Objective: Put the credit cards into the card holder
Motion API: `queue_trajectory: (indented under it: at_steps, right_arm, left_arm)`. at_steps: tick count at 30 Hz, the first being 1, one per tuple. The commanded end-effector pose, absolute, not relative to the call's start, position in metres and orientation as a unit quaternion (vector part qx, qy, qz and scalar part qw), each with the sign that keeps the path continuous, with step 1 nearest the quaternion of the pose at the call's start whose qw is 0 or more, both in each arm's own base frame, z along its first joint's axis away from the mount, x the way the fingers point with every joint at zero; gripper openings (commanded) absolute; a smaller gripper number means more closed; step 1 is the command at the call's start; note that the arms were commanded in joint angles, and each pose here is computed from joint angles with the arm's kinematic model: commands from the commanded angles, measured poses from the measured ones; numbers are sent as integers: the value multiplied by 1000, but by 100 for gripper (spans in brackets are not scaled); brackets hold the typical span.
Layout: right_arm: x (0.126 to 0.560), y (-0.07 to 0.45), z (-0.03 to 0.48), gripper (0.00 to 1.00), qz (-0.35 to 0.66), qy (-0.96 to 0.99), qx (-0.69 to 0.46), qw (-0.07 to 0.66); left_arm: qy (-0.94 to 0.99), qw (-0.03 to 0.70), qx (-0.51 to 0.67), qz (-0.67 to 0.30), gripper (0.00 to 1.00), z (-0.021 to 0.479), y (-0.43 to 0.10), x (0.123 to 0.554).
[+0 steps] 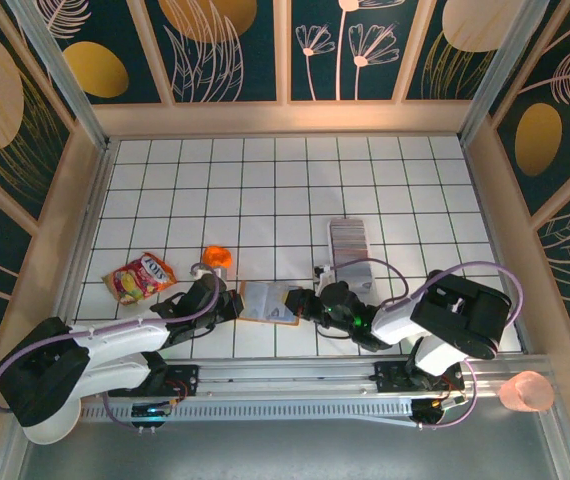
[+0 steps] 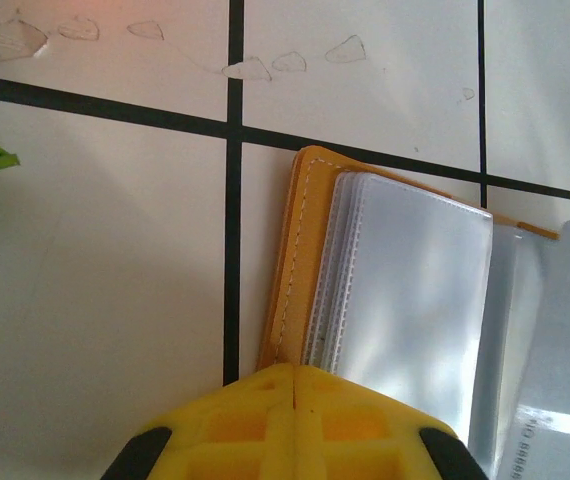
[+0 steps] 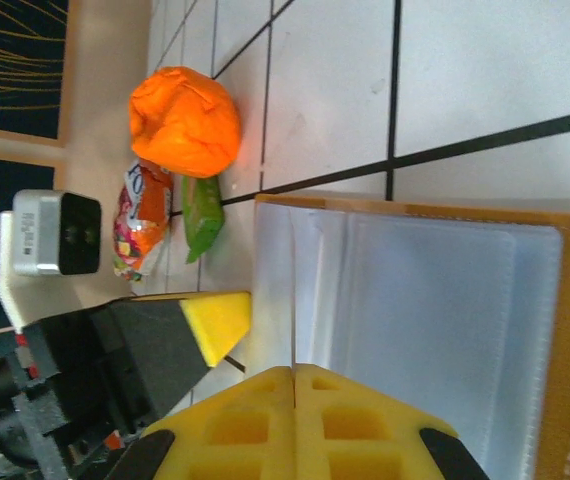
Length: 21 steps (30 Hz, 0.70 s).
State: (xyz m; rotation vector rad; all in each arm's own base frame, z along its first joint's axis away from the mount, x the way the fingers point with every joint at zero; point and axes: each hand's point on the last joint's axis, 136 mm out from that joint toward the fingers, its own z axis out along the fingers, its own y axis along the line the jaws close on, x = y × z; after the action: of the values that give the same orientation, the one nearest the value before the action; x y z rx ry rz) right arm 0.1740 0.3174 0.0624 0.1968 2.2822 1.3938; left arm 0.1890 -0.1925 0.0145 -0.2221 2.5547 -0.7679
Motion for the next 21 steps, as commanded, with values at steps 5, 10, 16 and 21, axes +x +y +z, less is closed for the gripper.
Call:
queue_trajectory:
  at_steps: [5, 10, 16, 21]
  right_arm:
    - [178, 323, 61, 0, 503, 828, 78, 235]
    - [178, 316, 51, 0, 486, 837, 89, 234]
    - [177, 320, 55, 0, 518, 820, 104, 222]
    - [176, 320, 54, 0, 528, 813, 114, 217]
  left_arm:
    - [946, 191, -69, -251, 1, -4, -184, 171]
    - [947, 192, -70, -250, 0, -4, -183, 171]
    - [947, 191, -70, -251, 0, -4, -183, 171]
    - [947, 192, -69, -250, 0, -4, -183, 171]
